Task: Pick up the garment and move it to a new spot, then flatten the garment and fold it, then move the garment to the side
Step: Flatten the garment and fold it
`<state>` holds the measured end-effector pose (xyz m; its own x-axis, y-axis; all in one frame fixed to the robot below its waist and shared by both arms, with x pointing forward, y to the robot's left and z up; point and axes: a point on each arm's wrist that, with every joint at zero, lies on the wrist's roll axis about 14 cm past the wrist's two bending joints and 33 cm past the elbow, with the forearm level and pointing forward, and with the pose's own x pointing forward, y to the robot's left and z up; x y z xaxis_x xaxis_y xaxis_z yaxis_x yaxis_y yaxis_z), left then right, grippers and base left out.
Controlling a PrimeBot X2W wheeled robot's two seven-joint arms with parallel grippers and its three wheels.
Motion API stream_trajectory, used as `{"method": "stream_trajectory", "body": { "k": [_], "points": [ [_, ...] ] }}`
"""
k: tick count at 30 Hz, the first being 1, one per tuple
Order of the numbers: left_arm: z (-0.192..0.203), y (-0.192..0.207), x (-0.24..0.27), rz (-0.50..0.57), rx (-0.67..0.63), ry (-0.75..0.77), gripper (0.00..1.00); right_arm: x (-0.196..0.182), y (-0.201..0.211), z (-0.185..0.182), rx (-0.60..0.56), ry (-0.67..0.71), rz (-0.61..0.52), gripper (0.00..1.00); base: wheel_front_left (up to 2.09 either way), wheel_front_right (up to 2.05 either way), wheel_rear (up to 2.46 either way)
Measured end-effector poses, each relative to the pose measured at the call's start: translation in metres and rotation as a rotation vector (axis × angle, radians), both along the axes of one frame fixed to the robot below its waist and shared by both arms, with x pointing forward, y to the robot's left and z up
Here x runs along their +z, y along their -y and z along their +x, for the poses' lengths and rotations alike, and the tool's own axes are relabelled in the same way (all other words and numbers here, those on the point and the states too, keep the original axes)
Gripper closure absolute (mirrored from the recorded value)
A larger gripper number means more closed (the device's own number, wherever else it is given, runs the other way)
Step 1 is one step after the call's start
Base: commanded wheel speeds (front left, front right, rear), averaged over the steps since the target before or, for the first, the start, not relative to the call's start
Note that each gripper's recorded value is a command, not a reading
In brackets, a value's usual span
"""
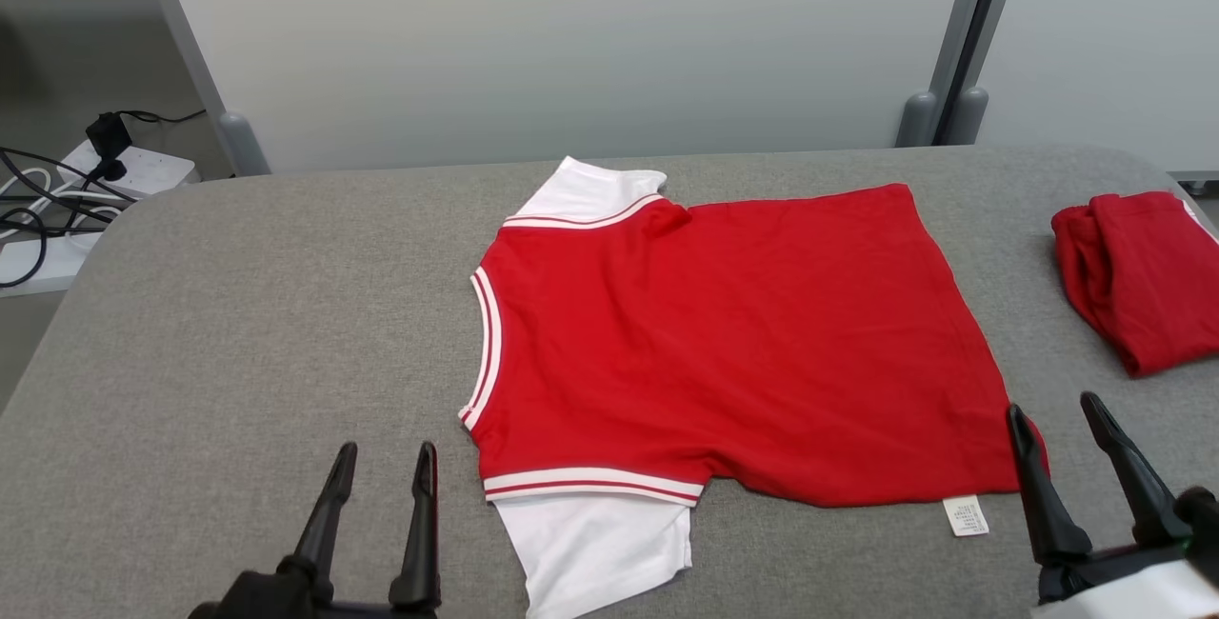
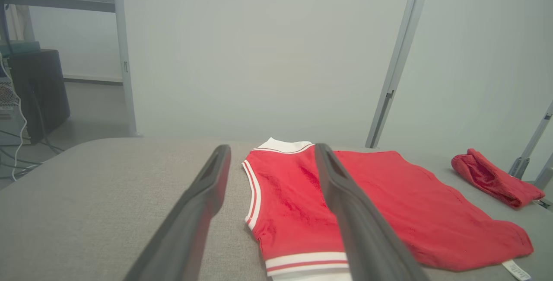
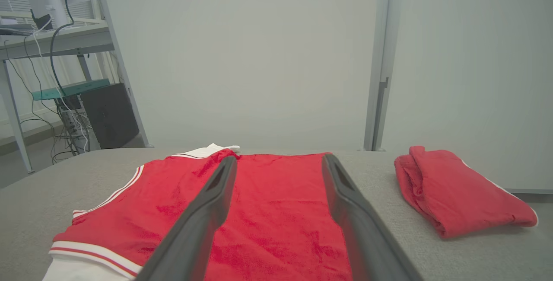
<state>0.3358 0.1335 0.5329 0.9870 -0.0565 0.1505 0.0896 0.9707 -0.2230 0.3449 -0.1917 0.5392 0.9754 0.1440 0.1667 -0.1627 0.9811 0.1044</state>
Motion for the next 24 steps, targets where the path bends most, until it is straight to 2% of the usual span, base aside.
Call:
{"method": "stream_trajectory", "body": {
  "k": [11, 24],
  "points": [
    [-0.022, -0.001, -0.026, 0.05, -0.029, -0.069, 0.0, -0.023, 0.01, -0.018, -0.047, -0.067, 0.019, 0.0, 0.0, 0.0, 0.0],
    [-0.025, 0.004, -0.032, 0.051, -0.046, -0.086, 0.0, -0.022, 0.008, -0.02, -0.046, -0.06, 0.012, 0.0, 0.0, 0.0, 0.0]
  ]
}}
